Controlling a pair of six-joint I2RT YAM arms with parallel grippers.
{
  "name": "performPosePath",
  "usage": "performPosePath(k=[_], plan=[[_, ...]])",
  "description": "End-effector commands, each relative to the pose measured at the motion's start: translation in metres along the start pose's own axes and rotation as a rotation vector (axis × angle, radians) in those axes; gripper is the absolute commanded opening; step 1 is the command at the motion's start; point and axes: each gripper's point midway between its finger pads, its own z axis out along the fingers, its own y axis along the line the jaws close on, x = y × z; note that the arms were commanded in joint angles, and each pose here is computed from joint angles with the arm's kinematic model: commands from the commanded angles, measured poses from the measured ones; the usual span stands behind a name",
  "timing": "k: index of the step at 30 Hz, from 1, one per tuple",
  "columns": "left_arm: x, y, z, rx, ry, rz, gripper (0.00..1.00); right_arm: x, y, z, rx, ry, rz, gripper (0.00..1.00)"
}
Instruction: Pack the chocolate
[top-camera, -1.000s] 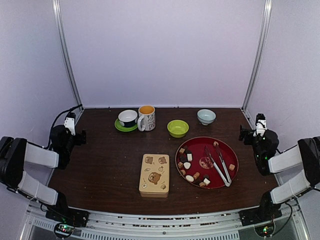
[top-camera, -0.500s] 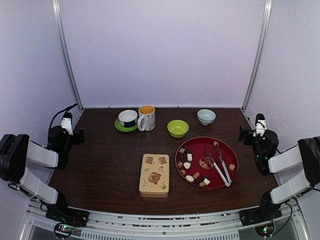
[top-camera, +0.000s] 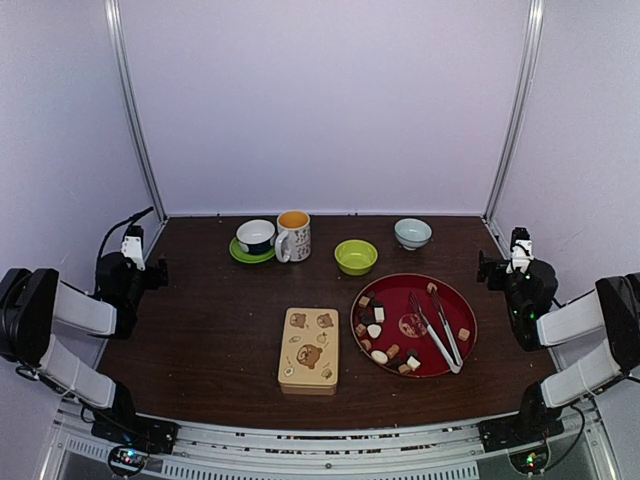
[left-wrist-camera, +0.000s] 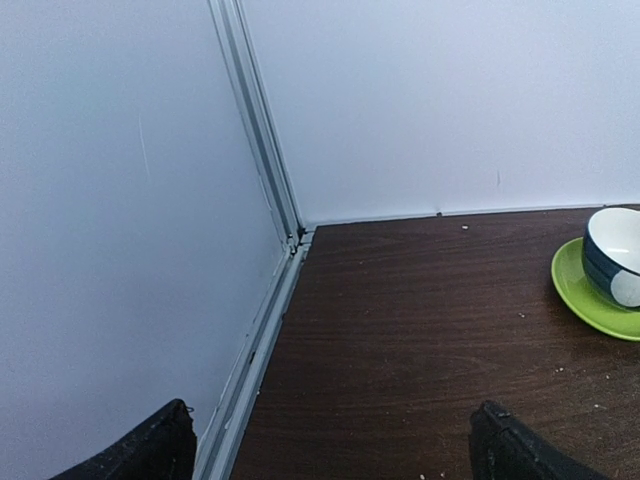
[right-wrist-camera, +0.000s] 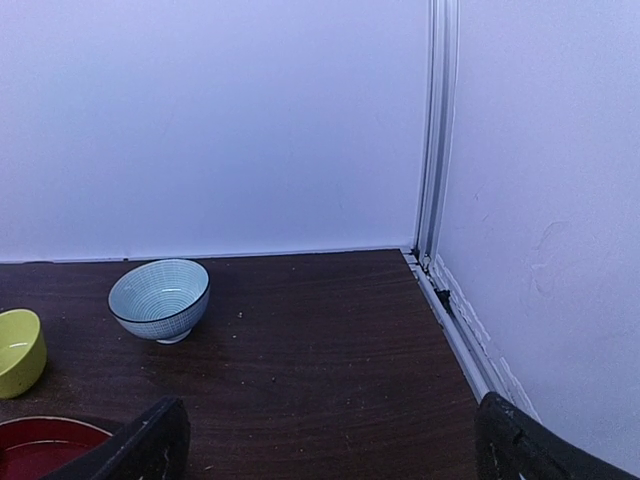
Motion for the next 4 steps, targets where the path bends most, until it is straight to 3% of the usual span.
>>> performPosePath(k=[1,4], plan=[[-0.0109,0.006,-0.0009,-0.023,-0.05,-0.02,0.98,-0.0054,0.0012,0.0036,-0.002,-0.007,-0.007,1.0],[-0.011,0.0063,-0.0008,-0.025,-0.049,-0.02,0.98,-0.0049,0.0014,0.0031,-0.002,-0.006,-0.009,1.0]])
